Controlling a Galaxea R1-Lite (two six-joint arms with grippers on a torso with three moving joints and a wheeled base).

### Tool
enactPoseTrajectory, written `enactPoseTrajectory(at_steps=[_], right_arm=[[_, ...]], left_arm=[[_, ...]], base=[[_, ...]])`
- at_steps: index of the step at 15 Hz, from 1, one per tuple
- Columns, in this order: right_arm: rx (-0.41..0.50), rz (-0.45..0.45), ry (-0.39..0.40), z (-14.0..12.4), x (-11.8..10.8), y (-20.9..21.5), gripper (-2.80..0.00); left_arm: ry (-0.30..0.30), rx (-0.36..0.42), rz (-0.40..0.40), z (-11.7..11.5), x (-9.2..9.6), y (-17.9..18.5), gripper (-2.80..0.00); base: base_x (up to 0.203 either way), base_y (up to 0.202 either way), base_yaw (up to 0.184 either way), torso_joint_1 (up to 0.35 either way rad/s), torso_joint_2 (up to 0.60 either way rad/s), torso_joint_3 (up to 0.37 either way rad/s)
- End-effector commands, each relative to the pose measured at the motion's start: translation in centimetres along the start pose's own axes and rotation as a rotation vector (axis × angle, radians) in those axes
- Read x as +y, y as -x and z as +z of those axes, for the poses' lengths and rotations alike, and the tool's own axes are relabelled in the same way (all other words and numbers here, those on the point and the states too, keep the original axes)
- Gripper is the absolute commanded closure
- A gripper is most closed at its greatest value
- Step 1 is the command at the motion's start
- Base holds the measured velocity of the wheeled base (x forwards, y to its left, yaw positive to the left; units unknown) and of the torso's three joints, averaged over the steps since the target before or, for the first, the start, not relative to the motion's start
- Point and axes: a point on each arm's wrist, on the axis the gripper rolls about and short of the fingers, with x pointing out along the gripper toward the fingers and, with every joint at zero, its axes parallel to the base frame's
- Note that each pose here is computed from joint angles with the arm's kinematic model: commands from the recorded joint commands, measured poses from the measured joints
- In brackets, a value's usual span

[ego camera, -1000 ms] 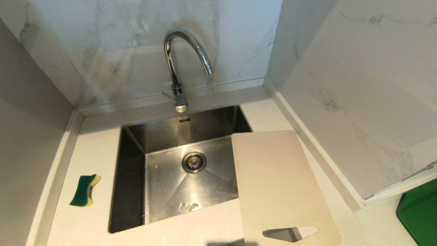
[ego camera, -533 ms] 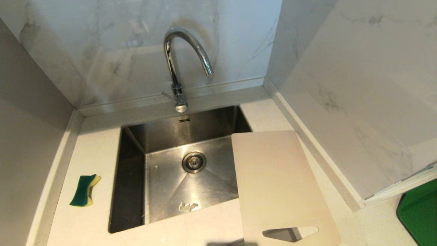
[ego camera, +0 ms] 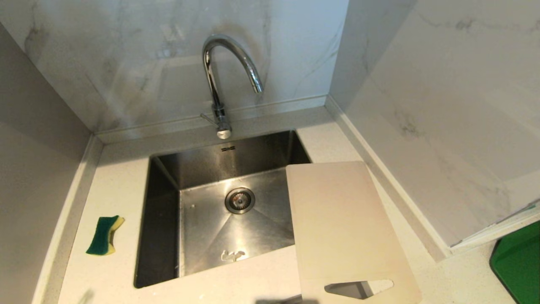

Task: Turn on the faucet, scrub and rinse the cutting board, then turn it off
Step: Turn on the tap

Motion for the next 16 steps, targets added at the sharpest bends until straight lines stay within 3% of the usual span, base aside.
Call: enactPoseTrajectory(at_steps=[1, 5, 9, 12, 16], right_arm=[[0.0, 0.0, -0.001, 0.0, 0.0, 0.0, 0.0], [0.0, -0.001, -0.001, 0.0, 0.0, 0.0, 0.0], [0.002, 0.0, -0.001, 0.0, 0.0, 0.0, 0.0], [-0.002, 0.0, -0.001, 0.0, 0.0, 0.0, 0.0], [-0.001, 0.0, -0.001, 0.0, 0.0, 0.0, 0.0]], left_arm=[[0.002, 0.072, -0.047, 4.2, 0.1, -4.5, 0.0], [-0.016, 0.059, -0.068, 9.1, 0.0, -9.0, 0.0], [-0.05, 0.065, -0.065, 12.2, -0.4, -12.5, 0.0], [-0.072, 0.086, -0.104, 12.7, -2.1, -14.0, 0.0], [-0.097, 0.121, -0.087, 12.6, -3.5, -16.1, 0.0]], base=[[0.0, 0.0, 0.0, 0.0, 0.0, 0.0], [0.0, 0.0, 0.0, 0.0, 0.0, 0.0], [0.0, 0.0, 0.0, 0.0, 0.0, 0.0], [0.0, 0.0, 0.0, 0.0, 0.0, 0.0], [0.0, 0.0, 0.0, 0.0, 0.0, 0.0]])
